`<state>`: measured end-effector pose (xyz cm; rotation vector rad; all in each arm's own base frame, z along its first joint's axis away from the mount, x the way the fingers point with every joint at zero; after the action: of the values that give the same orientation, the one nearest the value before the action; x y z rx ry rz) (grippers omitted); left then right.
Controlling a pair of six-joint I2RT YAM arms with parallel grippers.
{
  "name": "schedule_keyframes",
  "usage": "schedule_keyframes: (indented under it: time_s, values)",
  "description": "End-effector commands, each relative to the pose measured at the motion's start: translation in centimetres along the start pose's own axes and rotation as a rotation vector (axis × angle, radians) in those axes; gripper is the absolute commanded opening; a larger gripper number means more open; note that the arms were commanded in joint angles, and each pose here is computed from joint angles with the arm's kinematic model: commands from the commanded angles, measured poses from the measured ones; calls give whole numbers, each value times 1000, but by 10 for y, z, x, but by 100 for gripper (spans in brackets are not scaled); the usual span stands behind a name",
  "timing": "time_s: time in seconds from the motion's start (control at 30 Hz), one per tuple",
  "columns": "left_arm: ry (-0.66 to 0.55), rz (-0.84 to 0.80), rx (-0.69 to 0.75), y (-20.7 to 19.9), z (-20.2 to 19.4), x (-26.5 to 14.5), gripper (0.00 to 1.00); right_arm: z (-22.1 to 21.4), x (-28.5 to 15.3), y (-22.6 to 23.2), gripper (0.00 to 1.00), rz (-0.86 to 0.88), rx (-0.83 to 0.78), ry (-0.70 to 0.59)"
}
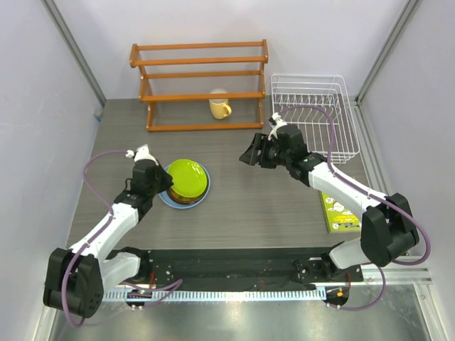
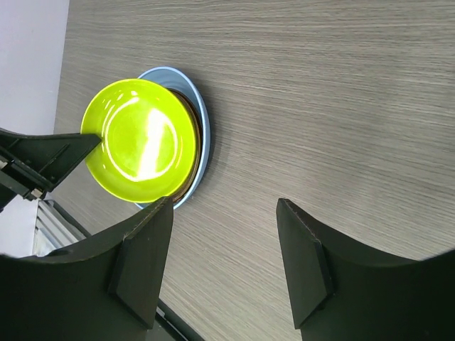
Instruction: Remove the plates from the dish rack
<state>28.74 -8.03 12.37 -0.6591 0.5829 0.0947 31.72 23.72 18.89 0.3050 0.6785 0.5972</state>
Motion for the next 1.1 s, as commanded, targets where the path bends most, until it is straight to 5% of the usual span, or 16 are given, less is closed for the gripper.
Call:
schedule_keyframes:
  time_s: [0.0, 0.23, 0.37, 0.4, 0.63, 0.77, 1.07]
  values:
    - [-41, 22, -17, 7, 8, 4, 0, 16, -6, 4, 66, 7, -31, -55]
    - [9, 32, -33, 14, -6, 17, 3, 13, -5, 0, 66, -1, -36, -46]
    - [25, 40, -32, 17, -11, 20, 25, 12, -4, -4, 66, -10, -37, -39]
    - [24, 39, -30, 17, -11, 20, 38, 11, -3, -4, 66, -12, -36, -34]
    - [-18, 45, -20, 14, 1, 12, 67, 10, -5, -15, 66, -58, -63, -30]
    - [-57, 51, 9, 7, 18, -3, 95, 14, -15, -41, 67, -211, -122, -50]
    - [-246, 9, 109, -28, 86, -52, 99, 40, -92, -130, 78, -826, -309, -181]
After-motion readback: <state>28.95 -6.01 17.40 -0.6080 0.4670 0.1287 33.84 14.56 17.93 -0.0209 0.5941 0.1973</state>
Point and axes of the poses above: each gripper's point midway between its finger pads, its own x axis out along the fingers, its own y axis along the line the jaws close on, z = x × y, the point moved 3 cm from there along -x, back along the fingers, and after that the axes turned 12 degrees about -x, right-handed, at the moved point
